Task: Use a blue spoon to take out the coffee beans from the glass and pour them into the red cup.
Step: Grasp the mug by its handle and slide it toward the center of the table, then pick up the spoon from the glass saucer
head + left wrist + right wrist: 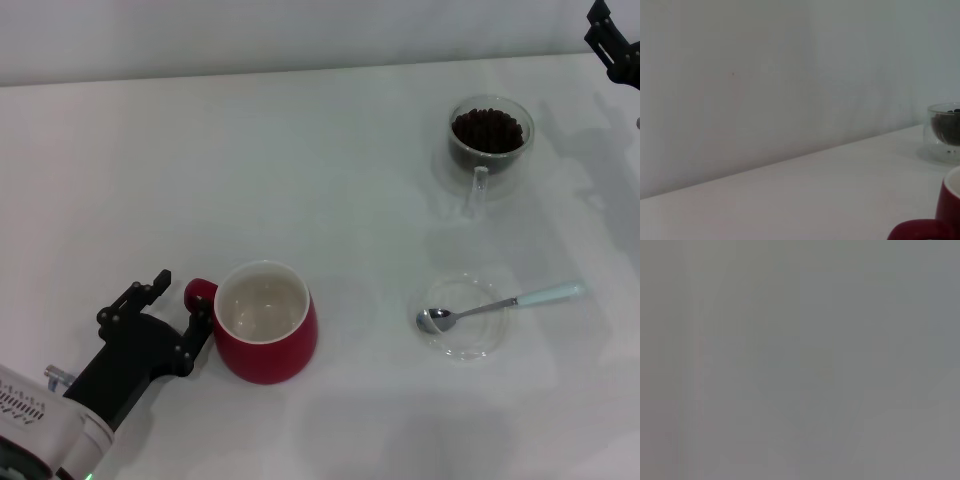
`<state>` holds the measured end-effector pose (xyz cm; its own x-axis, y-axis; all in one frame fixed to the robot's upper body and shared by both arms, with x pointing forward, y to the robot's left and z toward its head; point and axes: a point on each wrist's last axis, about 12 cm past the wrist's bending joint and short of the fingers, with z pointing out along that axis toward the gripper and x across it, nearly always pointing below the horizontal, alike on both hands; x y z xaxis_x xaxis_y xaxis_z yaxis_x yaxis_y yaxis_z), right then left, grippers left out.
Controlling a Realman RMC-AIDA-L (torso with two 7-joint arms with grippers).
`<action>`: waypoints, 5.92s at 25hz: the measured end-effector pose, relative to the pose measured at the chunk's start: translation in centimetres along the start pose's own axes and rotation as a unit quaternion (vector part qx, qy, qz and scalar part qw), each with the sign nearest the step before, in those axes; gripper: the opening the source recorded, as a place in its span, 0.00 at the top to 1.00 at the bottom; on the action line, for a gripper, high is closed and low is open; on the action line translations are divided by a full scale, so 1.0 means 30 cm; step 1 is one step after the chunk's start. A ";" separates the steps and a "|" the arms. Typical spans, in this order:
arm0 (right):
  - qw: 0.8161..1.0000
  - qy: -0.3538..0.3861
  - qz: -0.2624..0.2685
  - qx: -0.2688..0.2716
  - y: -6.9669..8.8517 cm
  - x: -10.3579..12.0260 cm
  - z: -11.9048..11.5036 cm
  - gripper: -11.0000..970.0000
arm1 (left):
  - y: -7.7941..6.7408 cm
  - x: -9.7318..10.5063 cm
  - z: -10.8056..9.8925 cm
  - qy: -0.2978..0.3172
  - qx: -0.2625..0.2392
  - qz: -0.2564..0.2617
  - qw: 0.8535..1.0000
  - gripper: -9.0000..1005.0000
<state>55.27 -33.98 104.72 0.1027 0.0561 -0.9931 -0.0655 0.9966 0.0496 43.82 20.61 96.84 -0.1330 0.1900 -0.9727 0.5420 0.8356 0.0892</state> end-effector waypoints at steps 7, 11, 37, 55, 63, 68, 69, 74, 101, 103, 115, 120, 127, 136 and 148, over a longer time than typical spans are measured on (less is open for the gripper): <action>1.000 0.001 0.002 0.000 0.002 0.002 -0.003 0.10 | -0.005 0.009 -0.016 0.002 -0.003 -0.002 1.000 0.42; 1.000 0.000 0.002 0.000 0.002 0.002 -0.004 0.10 | -0.010 0.013 -0.024 0.003 0.000 -0.001 1.000 0.35; 1.000 0.002 0.004 -0.001 0.006 0.006 -0.008 0.10 | -0.031 0.028 -0.101 -0.017 -0.001 0.018 1.000 0.33; 1.000 -0.007 -0.001 -0.009 0.019 -0.012 0.029 0.10 | -0.044 0.027 -0.104 -0.022 0.020 0.059 0.998 0.33; 1.000 -0.008 -0.003 -0.010 0.018 -0.017 0.034 0.10 | -0.054 0.027 -0.108 -0.025 0.031 0.066 0.997 0.33; 1.000 -0.009 -0.003 -0.010 0.017 -0.016 0.033 0.10 | -0.058 0.024 -0.109 -0.030 0.036 0.069 0.996 0.33; 1.000 -0.008 -0.003 -0.010 0.018 -0.016 0.033 0.10 | -0.058 0.023 -0.109 -0.031 0.036 0.069 0.996 0.33; 1.000 -0.008 -0.003 -0.009 0.019 -0.015 0.031 0.10 | -0.056 0.025 -0.117 -0.032 0.034 0.069 0.997 0.33; 1.000 -0.014 0.000 -0.018 0.038 -0.026 0.058 0.10 | -0.068 0.045 -0.194 -0.044 0.042 0.079 0.995 0.33; 1.000 -0.014 0.001 -0.018 0.040 -0.026 0.059 0.10 | -0.064 0.048 -0.214 -0.048 0.037 0.079 0.995 0.33; 1.000 -0.007 0.001 -0.018 0.034 -0.014 0.039 0.10 | -0.036 0.041 -0.280 -0.077 -0.023 0.057 0.995 0.33; 1.000 0.003 0.023 -0.003 -0.002 0.006 -0.013 0.10 | 0.071 0.025 -0.292 -0.108 -0.152 -0.063 0.980 0.33; 0.990 0.039 0.134 -0.010 -0.091 0.035 -0.147 0.10 | 0.182 0.012 -0.275 -0.135 -0.244 -0.134 0.951 0.33; 0.959 0.056 0.277 -0.007 -0.178 0.048 -0.410 0.10 | 0.254 -0.024 -0.225 -0.156 -0.268 -0.122 0.943 0.33; 0.934 0.090 0.347 -0.012 -0.095 0.111 -0.559 0.10 | 0.331 -0.084 -0.147 -0.185 -0.282 -0.106 0.936 0.33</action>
<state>39.15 -37.65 99.49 -0.1412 0.6743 -0.7248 -0.0767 0.7225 0.6871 45.89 30.70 101.13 0.1640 -0.1157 -0.9797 -0.0011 0.9931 -0.1175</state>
